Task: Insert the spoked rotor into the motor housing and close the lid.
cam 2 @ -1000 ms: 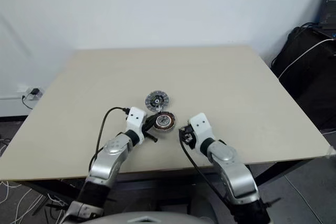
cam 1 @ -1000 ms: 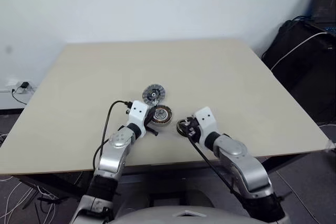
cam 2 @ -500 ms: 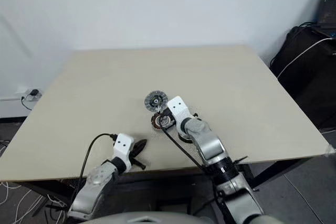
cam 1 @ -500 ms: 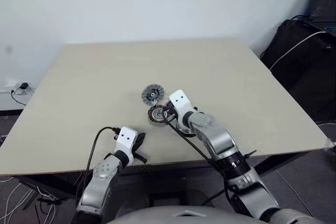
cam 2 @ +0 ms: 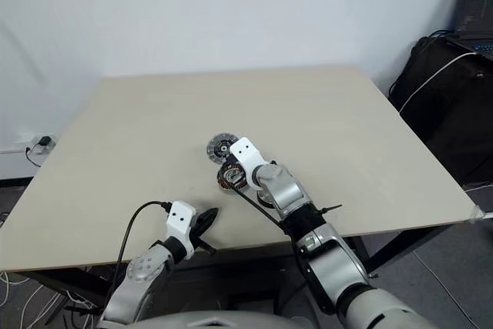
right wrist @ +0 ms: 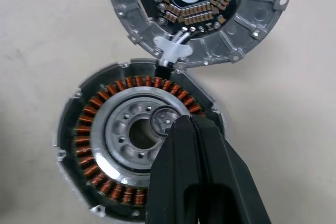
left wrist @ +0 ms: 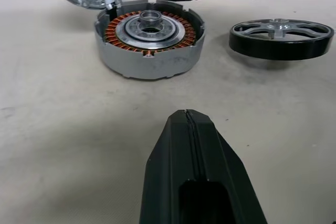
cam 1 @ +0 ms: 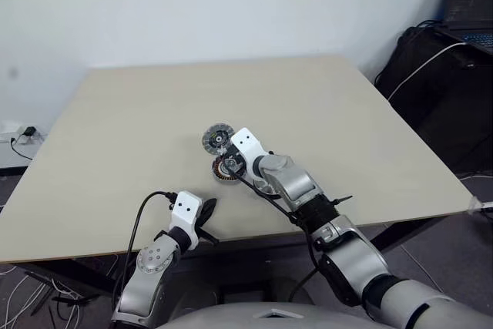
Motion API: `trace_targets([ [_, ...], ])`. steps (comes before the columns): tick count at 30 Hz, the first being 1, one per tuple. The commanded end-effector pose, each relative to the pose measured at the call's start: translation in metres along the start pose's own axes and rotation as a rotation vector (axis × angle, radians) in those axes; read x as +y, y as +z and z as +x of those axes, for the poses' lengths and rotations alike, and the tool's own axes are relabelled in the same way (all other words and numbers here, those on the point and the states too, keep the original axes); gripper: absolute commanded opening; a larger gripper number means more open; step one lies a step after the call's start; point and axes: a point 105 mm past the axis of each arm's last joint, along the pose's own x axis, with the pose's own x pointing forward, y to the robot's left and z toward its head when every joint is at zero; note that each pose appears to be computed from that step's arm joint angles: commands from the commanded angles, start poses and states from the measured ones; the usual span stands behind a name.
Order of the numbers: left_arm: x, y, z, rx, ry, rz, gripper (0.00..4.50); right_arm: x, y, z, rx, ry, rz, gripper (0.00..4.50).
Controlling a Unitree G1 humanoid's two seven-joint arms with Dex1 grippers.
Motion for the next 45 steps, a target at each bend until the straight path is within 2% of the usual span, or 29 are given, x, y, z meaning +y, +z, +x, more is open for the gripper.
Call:
trace_targets([
  [1,-0.003,0.021,0.002,-0.079,-0.016,0.024,0.0,-0.003,0.022,0.001,-0.062,-0.001,-0.027,0.02],
  [15,-0.002,0.02,0.003,-0.077,-0.013,0.017,0.0,0.012,0.028,0.014,-0.073,0.081,-0.076,0.02],
  [26,-0.002,0.019,0.0,-0.079,-0.001,0.01,0.0,0.018,0.018,0.017,-0.036,0.117,-0.074,0.02],
  [32,-0.002,0.019,0.0,-0.078,-0.001,0.011,0.0,0.036,0.007,0.012,0.0,0.228,-0.075,0.02],
  [37,-0.004,0.019,0.002,-0.077,-0.009,0.008,0.0,0.048,0.02,0.001,-0.109,0.298,-0.105,0.02],
  [40,-0.004,0.019,0.003,-0.076,-0.015,0.008,0.0,0.038,0.034,-0.003,-0.179,0.241,-0.091,0.02],
  [45,-0.005,0.021,0.005,-0.077,-0.022,0.007,0.0,0.019,0.04,-0.002,-0.201,0.141,-0.073,0.02],
])
